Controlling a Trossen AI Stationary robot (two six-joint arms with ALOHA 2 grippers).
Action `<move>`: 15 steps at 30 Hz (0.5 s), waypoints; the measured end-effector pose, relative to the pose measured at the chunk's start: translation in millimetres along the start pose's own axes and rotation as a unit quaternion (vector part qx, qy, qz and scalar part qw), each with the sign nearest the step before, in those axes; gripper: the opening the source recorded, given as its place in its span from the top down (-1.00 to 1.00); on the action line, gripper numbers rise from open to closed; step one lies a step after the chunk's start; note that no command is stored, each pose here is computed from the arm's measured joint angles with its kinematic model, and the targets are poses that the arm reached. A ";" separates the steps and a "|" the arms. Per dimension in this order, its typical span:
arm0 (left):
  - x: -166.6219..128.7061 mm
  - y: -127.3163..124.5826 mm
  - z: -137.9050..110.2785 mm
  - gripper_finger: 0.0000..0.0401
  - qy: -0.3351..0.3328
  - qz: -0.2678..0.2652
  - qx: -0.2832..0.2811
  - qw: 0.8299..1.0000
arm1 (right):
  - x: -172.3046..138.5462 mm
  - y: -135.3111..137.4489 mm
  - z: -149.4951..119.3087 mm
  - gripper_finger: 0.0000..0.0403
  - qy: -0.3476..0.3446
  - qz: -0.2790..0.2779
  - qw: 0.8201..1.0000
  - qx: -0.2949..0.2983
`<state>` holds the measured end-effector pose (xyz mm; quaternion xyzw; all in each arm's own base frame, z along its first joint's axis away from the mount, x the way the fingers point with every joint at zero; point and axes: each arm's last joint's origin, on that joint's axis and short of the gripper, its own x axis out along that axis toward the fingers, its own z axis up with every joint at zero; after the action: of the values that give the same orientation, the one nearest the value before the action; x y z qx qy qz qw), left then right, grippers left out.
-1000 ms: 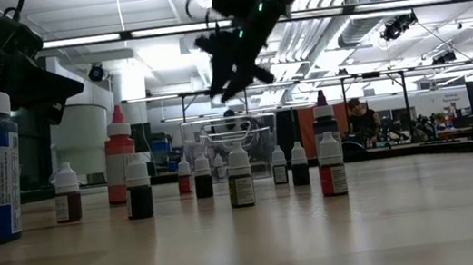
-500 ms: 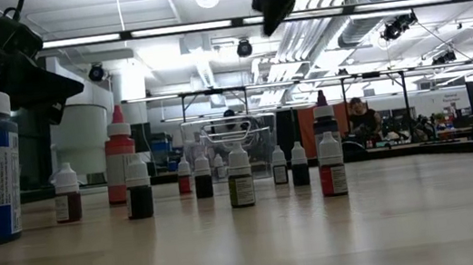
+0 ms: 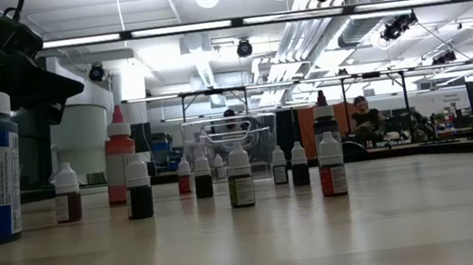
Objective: Pick & Place food coloring
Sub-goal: Put the small red food coloring bottle into the container
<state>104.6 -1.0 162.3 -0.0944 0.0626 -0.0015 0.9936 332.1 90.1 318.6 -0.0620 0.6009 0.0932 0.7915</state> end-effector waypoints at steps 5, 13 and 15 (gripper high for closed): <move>0.0 0.0 0.1 1.00 0.000 0.000 0.000 1.000 | 22.4 14.5 8.5 0.27 0.017 0.019 0.998 0.065; 0.0 0.0 0.0 1.00 0.000 0.000 0.000 1.000 | 64.9 27.6 23.5 0.15 0.043 0.021 0.928 0.369; 0.0 0.0 -0.1 1.00 0.000 0.000 0.000 1.000 | 72.2 29.4 27.6 0.11 0.028 0.009 0.901 0.433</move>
<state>104.6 -1.0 162.2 -0.0942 0.0628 -0.0015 0.9936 370.3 129.8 256.9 0.2896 0.6046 -0.1714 0.7220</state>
